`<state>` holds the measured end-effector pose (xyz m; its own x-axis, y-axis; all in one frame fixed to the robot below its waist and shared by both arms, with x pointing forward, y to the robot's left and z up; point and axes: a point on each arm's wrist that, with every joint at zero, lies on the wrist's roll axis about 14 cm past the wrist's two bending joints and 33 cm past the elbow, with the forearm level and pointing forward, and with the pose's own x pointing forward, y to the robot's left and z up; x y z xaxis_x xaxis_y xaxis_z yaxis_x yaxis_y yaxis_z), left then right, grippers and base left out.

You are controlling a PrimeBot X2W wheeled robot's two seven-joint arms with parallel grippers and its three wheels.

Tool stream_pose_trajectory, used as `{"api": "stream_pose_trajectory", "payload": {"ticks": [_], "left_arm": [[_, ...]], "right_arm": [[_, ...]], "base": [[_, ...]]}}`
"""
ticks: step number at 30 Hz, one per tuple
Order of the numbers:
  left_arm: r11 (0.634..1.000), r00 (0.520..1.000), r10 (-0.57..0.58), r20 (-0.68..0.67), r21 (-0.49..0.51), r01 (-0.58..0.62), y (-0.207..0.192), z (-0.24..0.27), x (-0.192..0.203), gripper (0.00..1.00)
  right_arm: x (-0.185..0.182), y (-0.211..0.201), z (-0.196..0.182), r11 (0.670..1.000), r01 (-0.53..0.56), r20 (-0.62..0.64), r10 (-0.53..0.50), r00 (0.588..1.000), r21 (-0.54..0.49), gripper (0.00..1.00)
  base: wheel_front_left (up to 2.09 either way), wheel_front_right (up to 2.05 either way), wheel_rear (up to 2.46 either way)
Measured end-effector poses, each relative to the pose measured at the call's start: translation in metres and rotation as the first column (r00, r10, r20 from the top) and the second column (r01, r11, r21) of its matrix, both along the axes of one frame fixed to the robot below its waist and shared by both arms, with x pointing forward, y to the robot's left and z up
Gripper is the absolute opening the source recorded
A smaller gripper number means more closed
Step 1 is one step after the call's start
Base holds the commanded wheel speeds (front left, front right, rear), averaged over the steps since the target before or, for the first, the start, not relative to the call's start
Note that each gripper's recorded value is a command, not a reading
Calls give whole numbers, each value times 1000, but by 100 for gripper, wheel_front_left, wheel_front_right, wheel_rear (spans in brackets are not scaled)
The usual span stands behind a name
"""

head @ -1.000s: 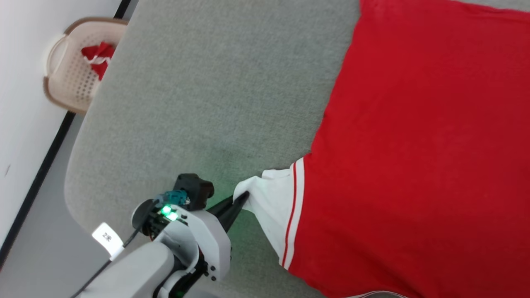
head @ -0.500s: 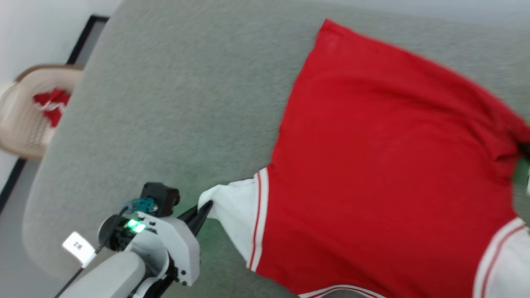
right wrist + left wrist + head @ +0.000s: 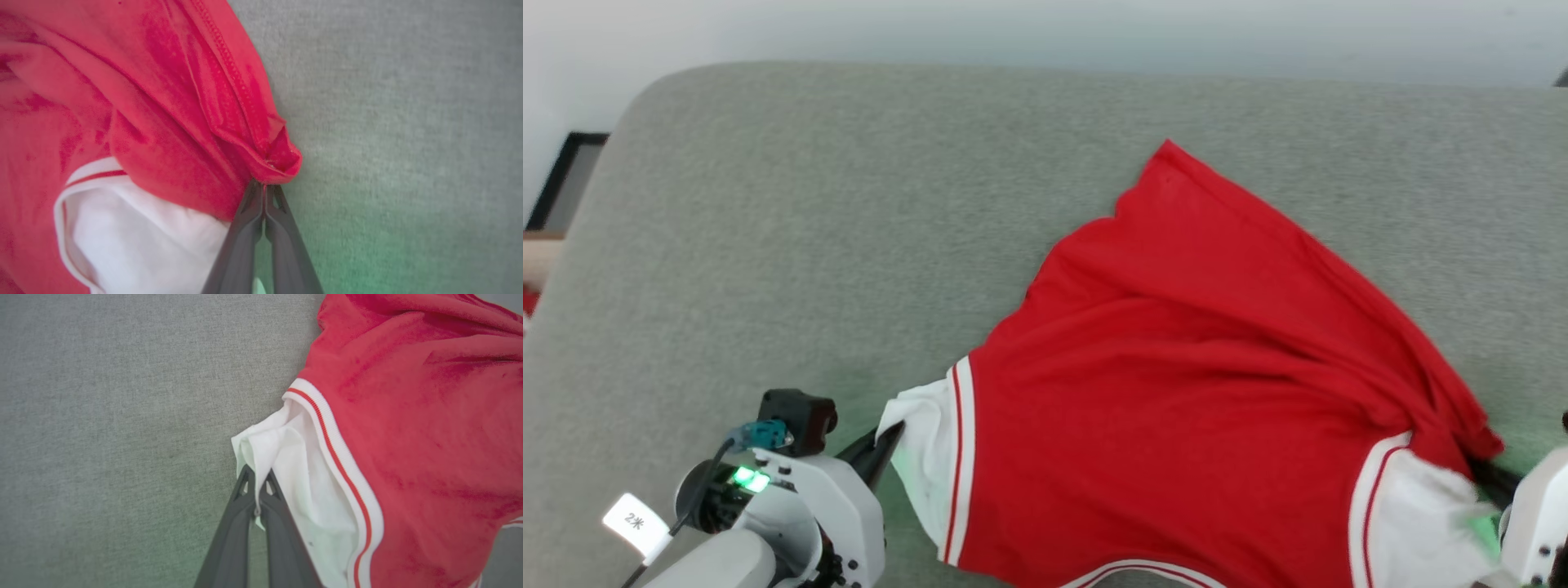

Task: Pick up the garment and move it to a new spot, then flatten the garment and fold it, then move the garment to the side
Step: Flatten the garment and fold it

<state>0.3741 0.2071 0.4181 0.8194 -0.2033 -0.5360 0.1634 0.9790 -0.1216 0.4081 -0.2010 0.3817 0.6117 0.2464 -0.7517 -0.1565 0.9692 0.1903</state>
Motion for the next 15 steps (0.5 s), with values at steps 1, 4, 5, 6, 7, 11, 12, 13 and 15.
{"api": "stream_pose_trajectory", "payload": {"ticks": [1,4,5,6,7,11,12,13,15], "left_arm": [[1000,1000,-7,5,-2,7,-3,1,2,0],[1000,1000,-28,13,-2,28,-9,4,5,0],[999,999,-36,15,-2,36,-11,5,6,0],[999,999,-42,17,-4,42,-13,6,7,0],[999,999,-48,21,-6,48,-15,7,8,0],[998,998,-62,25,-15,62,-21,9,10,0],[998,998,-63,23,-14,64,-21,9,10,0],[998,998,-65,23,-15,65,-21,9,10,0],[998,998,-66,22,-17,67,-22,8,11,0]], "right_arm": [[-7,-2,-1,1000,17,-6,-17,1000,9,0],[-27,-9,-5,998,62,-25,-61,998,23,0],[-32,-13,-6,997,78,-25,-77,997,24,0],[-37,-15,-8,996,84,-28,-83,996,19,0],[-41,-16,-9,996,91,-29,-90,995,20,0],[-49,-18,-14,992,123,-26,-123,992,31,0],[-49,-18,-15,991,132,-23,-131,991,35,0],[-49,-18,-16,990,136,-22,-135,991,37,0],[-49,-19,-17,990,137,-18,-137,990,34,24]], "base": [[0,0,0],[0,0,0],[0,0,0],[0,0,0],[0,0,0],[0,0,0],[0,0,0],[0,0,0],[0,0,0]]}}
